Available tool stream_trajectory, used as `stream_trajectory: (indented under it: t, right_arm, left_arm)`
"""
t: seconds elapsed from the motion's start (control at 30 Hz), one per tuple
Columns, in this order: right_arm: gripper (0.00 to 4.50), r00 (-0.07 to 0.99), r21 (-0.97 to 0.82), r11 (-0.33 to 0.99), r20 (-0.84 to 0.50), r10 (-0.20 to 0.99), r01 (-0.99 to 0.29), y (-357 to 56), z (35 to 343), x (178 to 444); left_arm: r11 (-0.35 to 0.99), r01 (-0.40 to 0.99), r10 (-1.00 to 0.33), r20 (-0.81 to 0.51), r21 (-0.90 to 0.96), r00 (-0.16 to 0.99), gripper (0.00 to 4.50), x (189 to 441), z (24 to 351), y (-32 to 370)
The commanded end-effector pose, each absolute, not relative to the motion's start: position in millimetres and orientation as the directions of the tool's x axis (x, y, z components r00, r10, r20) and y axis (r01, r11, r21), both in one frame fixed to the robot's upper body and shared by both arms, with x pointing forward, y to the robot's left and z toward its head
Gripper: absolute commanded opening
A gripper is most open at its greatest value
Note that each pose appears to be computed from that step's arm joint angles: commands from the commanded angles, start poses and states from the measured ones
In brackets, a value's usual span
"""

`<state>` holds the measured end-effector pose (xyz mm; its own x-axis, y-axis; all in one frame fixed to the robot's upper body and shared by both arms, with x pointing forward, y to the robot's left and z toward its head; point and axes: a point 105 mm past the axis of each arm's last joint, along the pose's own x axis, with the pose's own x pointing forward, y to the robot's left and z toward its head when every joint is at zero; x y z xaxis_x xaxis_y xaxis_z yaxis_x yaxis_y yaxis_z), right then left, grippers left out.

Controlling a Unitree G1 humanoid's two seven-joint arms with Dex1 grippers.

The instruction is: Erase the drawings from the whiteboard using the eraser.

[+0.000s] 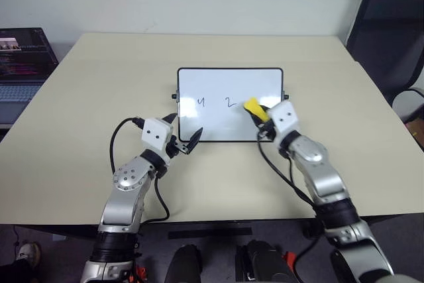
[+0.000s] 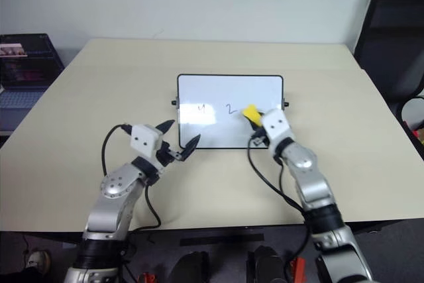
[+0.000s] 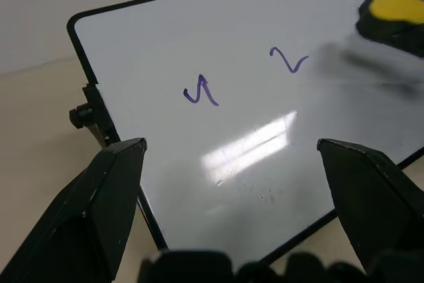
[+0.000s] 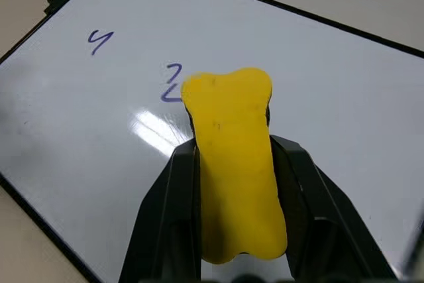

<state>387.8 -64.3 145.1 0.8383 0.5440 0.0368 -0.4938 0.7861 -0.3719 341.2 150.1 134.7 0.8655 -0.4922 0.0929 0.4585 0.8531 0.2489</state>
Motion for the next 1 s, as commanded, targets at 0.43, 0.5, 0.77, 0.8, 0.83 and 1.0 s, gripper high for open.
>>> stream_trajectory:
  t: [0.43, 0.5, 0.77, 0.8, 0.83, 1.0]
  right_arm:
    - [1.13, 0.854, -0.479, 0.747, -0.011, 0.521, -0.462, -37, 161, 440]
    - [1.13, 0.86, -0.471, 0.755, -0.017, 0.51, -0.456, -39, 159, 441]
    - [1.13, 0.863, -0.466, 0.737, -0.138, 0.485, -0.489, -60, 115, 421]
    - [1.13, 0.863, -0.462, 0.735, -0.163, 0.479, -0.495, -66, 105, 414]
    - [1.13, 0.859, -0.46, 0.73, -0.19, 0.475, -0.505, -71, 95, 406]
    - [1.13, 0.852, -0.463, 0.716, -0.248, 0.461, -0.522, -88, 77, 382]
  left_arm:
    - [0.842, 0.453, -0.505, 0.133, 0.291, 0.853, 4.5, 341, 149, 152]
    - [0.842, 0.453, -0.505, 0.135, 0.293, 0.852, 4.5, 340, 150, 152]
    - [0.843, 0.449, -0.503, 0.136, 0.297, 0.854, 4.5, 339, 150, 153]
    - [0.843, 0.448, -0.502, 0.135, 0.297, 0.855, 4.5, 340, 150, 154]
    - [0.843, 0.447, -0.501, 0.134, 0.298, 0.855, 4.5, 340, 150, 154]
    - [0.842, 0.448, -0.502, 0.13, 0.302, 0.855, 4.5, 340, 149, 155]
